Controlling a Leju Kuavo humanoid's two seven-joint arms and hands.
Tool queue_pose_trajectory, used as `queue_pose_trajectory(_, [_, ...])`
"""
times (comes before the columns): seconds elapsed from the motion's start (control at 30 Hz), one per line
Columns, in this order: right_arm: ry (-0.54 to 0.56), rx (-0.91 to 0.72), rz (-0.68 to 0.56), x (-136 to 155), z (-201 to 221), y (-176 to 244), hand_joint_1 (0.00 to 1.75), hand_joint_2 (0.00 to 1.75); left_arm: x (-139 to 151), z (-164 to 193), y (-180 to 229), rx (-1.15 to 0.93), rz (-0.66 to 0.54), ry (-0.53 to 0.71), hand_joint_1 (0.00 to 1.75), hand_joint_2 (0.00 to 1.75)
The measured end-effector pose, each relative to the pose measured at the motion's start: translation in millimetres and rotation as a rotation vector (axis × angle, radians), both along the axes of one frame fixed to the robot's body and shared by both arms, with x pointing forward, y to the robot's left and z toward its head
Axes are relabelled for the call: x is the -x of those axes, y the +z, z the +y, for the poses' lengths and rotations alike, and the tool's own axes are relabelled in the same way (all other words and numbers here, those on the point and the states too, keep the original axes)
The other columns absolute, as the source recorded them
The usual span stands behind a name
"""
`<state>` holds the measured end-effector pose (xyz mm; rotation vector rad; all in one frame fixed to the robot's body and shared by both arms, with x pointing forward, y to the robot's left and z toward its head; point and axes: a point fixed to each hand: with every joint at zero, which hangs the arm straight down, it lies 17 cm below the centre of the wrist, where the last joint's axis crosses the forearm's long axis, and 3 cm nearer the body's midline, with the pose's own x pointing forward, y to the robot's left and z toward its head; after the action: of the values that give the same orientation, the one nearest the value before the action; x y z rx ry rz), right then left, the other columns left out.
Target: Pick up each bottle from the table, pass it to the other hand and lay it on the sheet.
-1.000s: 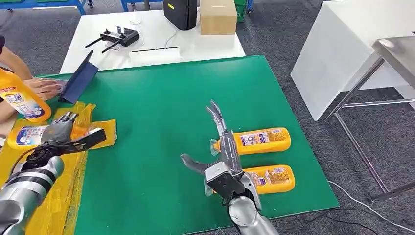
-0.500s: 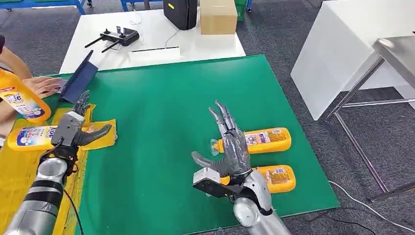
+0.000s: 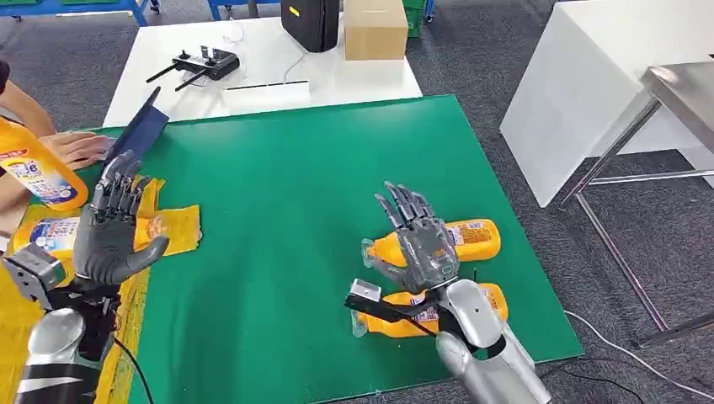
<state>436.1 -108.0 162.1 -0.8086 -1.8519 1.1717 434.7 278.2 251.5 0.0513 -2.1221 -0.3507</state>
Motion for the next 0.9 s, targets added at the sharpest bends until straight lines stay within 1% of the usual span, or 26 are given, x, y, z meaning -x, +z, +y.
queue_pose_trajectory(0.1, [-0.032, 0.089, 0.069, -18.3, -25.2, -23.5, 0.00, 1.75, 13.1, -15.8, 3.3, 0.043, -0.012, -0.046, 0.00, 1.75])
queue_pose_trajectory(0.2, [-0.034, 0.189, 0.188, -35.9, -53.8, -60.1, 0.00, 1.75, 21.5, -33.2, 2.1, 0.068, -0.013, -0.082, 0.00, 1.75])
queue_pose_trajectory(0.27, [-0.048, 0.244, 0.234, -46.7, -74.0, -78.0, 0.00, 1.75, 24.5, -42.2, 0.9, 0.072, -0.018, -0.088, 0.00, 1.75])
queue_pose_trajectory(0.4, [-0.092, 0.295, 0.289, -61.5, -103.4, -99.3, 0.00, 1.75, 30.7, -56.6, -1.7, 0.116, -0.009, -0.130, 0.00, 1.75])
queue_pose_trajectory(0.73, [-0.156, 0.335, 0.346, -70.3, -130.0, -121.4, 0.00, 1.75, 37.3, -68.3, -4.8, 0.170, 0.008, -0.176, 0.00, 1.75])
queue_pose_trajectory(0.9, [-0.165, 0.351, 0.379, -70.9, -132.9, -134.0, 0.00, 1.75, 37.5, -70.0, -4.1, 0.177, 0.008, -0.179, 0.00, 1.75])
